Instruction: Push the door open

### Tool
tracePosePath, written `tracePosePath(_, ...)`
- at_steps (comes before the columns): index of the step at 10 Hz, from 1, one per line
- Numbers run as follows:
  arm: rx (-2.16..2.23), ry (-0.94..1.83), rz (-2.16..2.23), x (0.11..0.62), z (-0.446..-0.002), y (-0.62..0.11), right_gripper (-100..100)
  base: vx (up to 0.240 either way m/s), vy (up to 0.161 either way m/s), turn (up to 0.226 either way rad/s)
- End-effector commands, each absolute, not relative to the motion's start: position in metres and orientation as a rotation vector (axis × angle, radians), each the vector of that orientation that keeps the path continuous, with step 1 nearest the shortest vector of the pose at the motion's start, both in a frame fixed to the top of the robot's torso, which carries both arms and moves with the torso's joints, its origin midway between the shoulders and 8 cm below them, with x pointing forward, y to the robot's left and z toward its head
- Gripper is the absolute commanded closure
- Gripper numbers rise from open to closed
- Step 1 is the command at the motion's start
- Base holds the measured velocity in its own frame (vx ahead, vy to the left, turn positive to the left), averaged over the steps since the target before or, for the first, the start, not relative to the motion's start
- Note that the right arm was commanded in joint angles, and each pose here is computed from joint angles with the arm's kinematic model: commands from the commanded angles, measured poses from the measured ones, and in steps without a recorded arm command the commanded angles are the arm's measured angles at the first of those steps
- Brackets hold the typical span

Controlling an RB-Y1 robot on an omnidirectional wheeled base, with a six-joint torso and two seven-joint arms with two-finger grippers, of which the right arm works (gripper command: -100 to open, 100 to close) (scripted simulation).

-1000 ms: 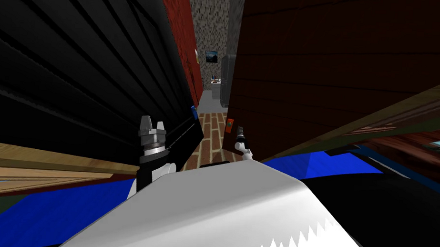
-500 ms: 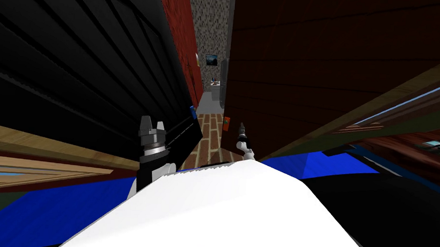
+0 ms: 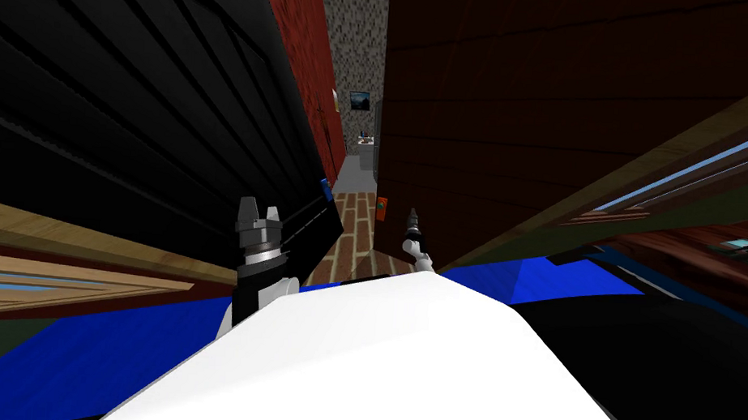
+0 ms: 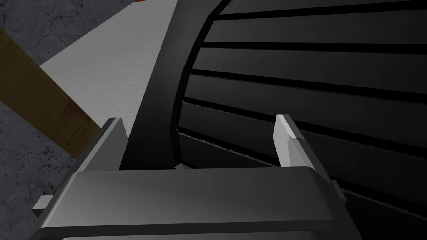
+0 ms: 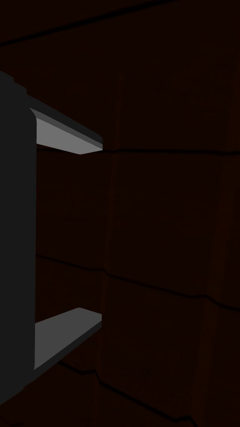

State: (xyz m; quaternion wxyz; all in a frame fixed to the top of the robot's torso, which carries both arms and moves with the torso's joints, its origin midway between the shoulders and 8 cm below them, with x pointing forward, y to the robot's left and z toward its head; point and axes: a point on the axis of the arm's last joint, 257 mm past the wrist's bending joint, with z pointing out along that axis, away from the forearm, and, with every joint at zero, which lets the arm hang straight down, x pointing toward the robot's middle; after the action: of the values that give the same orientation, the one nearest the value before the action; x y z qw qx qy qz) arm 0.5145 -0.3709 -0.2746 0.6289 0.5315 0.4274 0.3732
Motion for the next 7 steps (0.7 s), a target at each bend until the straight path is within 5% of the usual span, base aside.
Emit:
tracePosePath(1,1.224,0.966,0.846,0.5139,-0.2740,-0.3725,-100,-0.079,-0.036,0.018)
tracePosePath(4,1.247,0.942,0.837,0.5128,-0.2759,-0.3711,-100,-0.065,0.000,0.021)
tracePosePath(7,1.289,0.912,0.837,0.5113,-0.2813,-0.3628,-100,-0.060,0.084,0.027)
